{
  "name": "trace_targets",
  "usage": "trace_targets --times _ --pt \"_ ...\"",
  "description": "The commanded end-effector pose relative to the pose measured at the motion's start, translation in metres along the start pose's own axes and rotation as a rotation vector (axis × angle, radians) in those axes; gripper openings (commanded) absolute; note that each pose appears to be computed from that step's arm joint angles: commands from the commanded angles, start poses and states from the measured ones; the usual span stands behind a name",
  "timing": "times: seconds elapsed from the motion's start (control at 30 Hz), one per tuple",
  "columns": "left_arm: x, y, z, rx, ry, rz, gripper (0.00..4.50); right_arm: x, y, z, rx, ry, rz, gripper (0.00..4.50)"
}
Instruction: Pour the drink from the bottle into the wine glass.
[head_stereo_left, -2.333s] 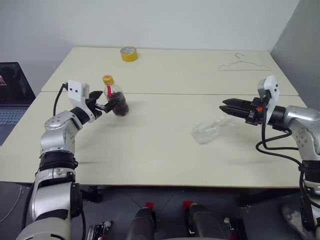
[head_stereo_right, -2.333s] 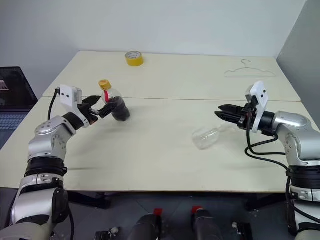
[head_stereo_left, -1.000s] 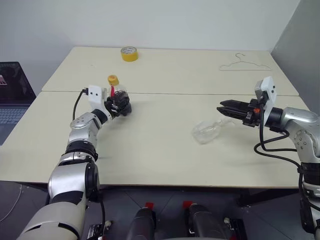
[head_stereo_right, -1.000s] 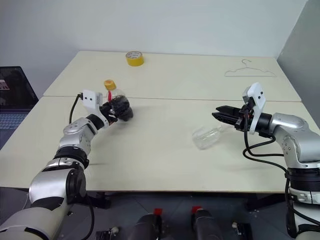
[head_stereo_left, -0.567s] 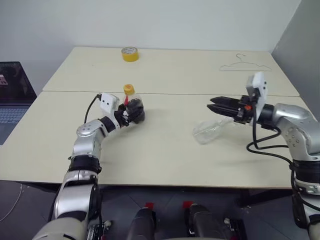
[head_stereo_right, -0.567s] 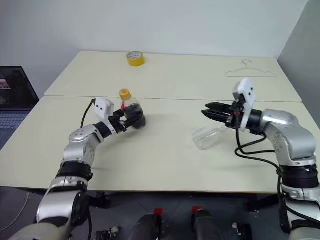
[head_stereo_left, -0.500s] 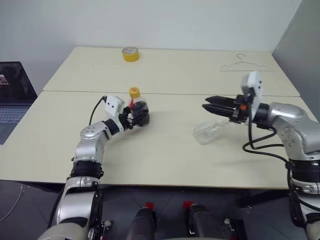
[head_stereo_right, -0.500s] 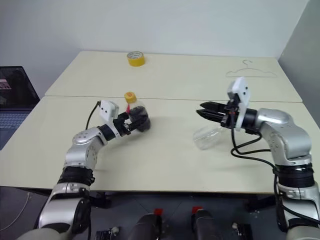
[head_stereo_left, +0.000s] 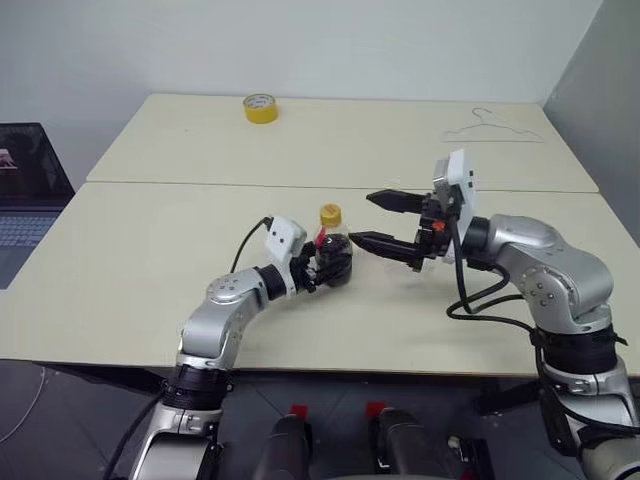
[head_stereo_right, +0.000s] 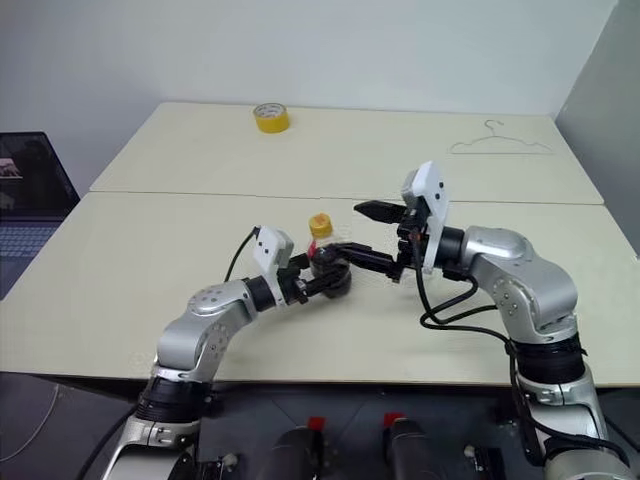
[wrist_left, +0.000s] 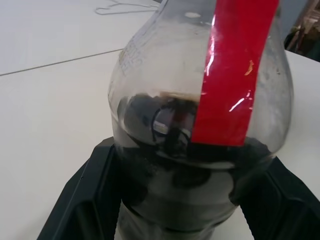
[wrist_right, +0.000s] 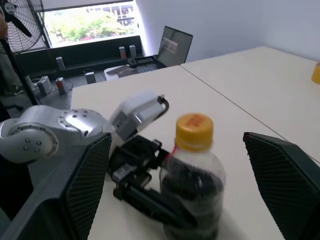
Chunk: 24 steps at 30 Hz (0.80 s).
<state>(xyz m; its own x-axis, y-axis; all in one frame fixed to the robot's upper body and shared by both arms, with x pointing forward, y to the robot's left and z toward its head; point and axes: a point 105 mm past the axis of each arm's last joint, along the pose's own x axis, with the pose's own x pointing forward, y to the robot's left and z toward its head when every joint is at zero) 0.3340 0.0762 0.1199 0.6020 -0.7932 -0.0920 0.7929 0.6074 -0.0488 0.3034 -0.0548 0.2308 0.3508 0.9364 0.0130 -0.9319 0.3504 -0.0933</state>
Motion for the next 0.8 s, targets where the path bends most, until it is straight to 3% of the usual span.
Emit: trace_targets --times 0.03,0.4,0.5,0.73,0.8 --pt "0.005 -0.017 0.01 0.02 -0.031 -0.035 3.05 0.014 0.003 0.014 -0.063 -0.041 -0.036 4.47" --pt "0.01 -0.012 -0.001 0.089 0.022 0.015 3.05 0.023 -0.009 -0.002 -0.025 -0.031 -0.156 4.47" --pt "0.011 -0.011 -0.002 0.092 0.018 0.019 3.05 0.024 -0.009 -0.003 -0.019 -0.032 -0.159 3.84" --pt "0.012 -0.009 -0.005 0.112 0.023 0.022 3.05 0.024 -0.004 -0.009 -0.009 -0.01 -0.141 1.32" --pt "0.012 -0.008 -0.005 0.115 0.023 0.025 3.05 0.024 0.0 -0.011 -0.006 0.0 -0.119 1.32"
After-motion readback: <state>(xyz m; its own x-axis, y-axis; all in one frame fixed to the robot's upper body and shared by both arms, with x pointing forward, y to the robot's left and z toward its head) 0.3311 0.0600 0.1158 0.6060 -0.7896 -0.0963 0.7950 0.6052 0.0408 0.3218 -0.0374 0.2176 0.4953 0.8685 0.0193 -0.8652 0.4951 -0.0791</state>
